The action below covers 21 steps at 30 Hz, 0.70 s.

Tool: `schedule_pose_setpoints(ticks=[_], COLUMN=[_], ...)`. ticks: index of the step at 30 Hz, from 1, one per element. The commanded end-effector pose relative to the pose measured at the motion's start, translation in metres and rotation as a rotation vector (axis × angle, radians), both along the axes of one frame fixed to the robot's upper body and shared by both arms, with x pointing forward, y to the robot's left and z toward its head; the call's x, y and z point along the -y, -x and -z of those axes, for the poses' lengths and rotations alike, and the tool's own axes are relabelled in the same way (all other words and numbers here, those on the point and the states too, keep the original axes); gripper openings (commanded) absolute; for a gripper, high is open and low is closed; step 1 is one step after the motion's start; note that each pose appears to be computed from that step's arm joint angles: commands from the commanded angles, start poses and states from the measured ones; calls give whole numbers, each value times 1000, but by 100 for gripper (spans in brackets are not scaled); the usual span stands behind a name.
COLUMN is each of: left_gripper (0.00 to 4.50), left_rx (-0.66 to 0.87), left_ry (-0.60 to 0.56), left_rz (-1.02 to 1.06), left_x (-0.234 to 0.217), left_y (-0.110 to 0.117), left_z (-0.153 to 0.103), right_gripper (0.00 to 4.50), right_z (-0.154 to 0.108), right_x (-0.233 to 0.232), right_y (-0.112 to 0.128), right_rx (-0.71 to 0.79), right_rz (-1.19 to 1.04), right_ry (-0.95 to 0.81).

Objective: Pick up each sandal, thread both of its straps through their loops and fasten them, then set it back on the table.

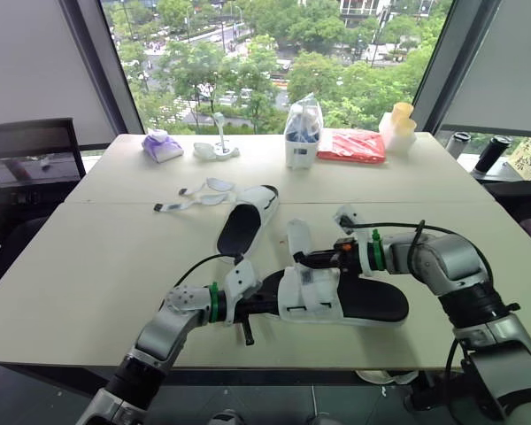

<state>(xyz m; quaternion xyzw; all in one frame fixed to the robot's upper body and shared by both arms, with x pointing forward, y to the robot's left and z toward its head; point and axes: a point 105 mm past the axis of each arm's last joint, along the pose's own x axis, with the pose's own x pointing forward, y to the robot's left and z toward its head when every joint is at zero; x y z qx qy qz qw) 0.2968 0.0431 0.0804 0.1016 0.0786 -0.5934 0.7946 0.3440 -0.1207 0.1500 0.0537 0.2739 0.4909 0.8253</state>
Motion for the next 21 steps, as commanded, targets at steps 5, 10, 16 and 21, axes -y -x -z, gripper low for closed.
schedule_pose_setpoints(ticks=[5, 10, 16, 21], left_gripper=[0, 0, 0, 0], left_rx=[-61, -63, -61, -64], left_ry=[-48, -52, -58, -57], left_rz=[-42, -29, -24, -33], left_x=[-6, -4, -4, -5], left_y=[-1, -2, -3, -4], left_z=[19, 19, 19, 20], right_gripper=[6, 71, 302, 302], right_z=[-47, -28, -29, -48], right_x=[3, 0, 4, 6], right_y=[19, 16, 7, 8], right_rx=[31, 58, 158, 304], right_rz=[-39, 2, 23, -38], right_ry=[-237, -153, -88, -42])
